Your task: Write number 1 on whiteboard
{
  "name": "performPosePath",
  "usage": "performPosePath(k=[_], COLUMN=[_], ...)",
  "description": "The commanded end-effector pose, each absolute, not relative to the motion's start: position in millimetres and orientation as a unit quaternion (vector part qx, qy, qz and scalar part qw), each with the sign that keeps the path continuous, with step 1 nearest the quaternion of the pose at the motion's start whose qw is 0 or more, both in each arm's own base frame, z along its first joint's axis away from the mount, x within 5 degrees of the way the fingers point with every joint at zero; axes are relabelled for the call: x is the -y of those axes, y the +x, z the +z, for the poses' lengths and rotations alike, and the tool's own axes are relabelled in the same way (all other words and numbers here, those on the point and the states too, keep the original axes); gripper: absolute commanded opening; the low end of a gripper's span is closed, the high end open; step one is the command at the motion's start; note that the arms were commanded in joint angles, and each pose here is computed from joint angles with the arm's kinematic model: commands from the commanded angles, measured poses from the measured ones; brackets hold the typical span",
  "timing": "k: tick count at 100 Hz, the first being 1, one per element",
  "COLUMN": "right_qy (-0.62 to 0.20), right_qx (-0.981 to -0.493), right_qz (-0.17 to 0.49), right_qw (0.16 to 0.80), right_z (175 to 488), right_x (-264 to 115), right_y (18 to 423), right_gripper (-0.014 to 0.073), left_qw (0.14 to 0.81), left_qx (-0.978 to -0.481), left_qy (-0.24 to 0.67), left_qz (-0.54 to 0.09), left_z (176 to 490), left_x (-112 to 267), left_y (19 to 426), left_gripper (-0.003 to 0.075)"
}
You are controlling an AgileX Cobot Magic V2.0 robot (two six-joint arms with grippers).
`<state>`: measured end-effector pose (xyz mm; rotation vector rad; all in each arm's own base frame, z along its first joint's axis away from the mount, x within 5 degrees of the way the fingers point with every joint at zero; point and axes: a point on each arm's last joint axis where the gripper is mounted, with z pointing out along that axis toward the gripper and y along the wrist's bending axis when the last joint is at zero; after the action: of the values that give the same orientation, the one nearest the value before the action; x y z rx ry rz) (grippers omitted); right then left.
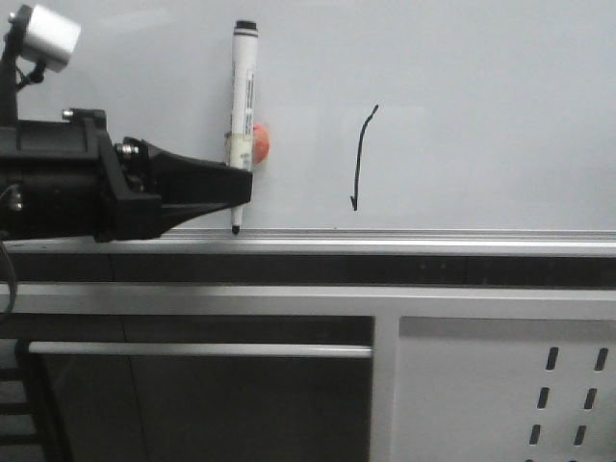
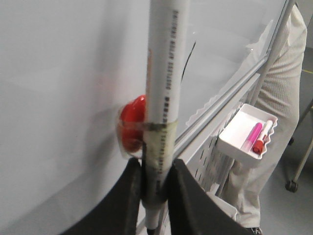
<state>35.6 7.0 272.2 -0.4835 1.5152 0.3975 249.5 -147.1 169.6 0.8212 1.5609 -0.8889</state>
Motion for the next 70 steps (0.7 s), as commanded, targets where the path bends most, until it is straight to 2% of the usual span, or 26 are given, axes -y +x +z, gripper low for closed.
performPosePath(k=[1, 70], right_qy=[-0.217, -0.217], right_qx=[-0.640, -0.640], right_qz=[0.187, 0.187], right_qw=[0.713, 0.713], right_z=[285.4, 285.4], right_x=[-6.5, -6.5], right_y=[31.8, 31.8], right_gripper=[-0.0071, -0.0071], left_qw=[0.645, 0.678], left_qx=[-0.556, -0.566], left_qy=[0.311, 0.243], left_qz=[-0.422, -0.400], left_z=[214.2, 218.9], left_x=[146.4, 138.5], left_y=[252.3, 263.0], left_gripper=[-0.0018, -0.0018])
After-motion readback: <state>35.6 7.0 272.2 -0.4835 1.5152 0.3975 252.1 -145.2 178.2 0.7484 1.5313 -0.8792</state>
